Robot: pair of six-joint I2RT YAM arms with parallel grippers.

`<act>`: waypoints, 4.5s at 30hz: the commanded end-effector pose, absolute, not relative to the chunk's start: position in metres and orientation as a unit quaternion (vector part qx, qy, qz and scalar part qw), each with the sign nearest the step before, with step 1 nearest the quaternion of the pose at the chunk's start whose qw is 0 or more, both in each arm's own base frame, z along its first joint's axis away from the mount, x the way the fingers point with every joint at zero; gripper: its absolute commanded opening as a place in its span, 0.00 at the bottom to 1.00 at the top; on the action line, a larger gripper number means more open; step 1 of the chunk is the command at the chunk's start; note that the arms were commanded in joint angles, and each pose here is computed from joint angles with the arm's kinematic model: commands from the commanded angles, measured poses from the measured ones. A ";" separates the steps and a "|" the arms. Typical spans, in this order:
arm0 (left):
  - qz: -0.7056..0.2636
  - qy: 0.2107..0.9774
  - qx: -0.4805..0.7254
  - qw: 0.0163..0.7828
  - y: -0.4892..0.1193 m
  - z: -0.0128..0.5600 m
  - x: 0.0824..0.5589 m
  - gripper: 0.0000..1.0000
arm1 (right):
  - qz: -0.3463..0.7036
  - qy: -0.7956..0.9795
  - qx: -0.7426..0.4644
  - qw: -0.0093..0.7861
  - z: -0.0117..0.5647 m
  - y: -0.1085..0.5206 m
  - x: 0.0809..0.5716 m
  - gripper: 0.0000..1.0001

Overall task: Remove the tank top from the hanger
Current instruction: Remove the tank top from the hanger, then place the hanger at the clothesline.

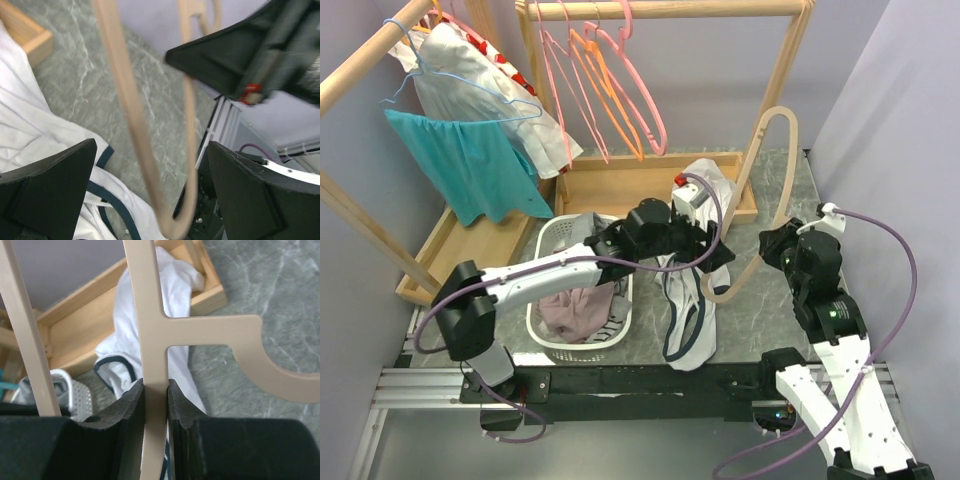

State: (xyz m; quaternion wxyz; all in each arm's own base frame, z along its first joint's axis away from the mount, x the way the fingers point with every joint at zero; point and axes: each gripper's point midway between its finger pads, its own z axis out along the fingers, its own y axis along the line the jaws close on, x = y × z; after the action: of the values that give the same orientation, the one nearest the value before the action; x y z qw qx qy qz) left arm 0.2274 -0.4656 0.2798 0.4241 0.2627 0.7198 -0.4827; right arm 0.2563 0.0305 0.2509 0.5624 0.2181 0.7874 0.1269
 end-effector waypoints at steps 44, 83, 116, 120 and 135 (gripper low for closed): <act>-0.769 0.517 0.171 0.335 -0.471 0.361 0.226 0.01 | 0.376 0.706 0.070 0.596 0.291 0.110 0.191 0.66; -0.514 0.682 0.243 0.460 -0.433 0.311 0.231 0.99 | 0.218 0.753 0.080 0.616 0.347 0.065 0.206 0.00; -0.413 0.695 0.329 0.487 -0.369 0.316 0.198 0.99 | 0.093 0.835 -0.038 0.541 0.419 0.108 0.330 0.00; -0.411 0.690 0.326 0.498 -0.363 0.323 0.198 0.99 | 0.082 0.831 -0.036 0.549 0.425 0.112 0.352 0.00; -0.402 0.698 0.326 0.495 -0.356 0.316 0.196 0.99 | 0.066 0.829 -0.044 0.554 0.435 0.126 0.401 0.00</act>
State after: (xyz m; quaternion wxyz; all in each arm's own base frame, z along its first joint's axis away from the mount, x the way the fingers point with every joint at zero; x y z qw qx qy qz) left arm 0.1984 -0.3593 0.3058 0.4795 0.3211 0.7124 -0.3993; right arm 0.3927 0.1250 0.4059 0.5158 -0.0410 0.8529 0.0698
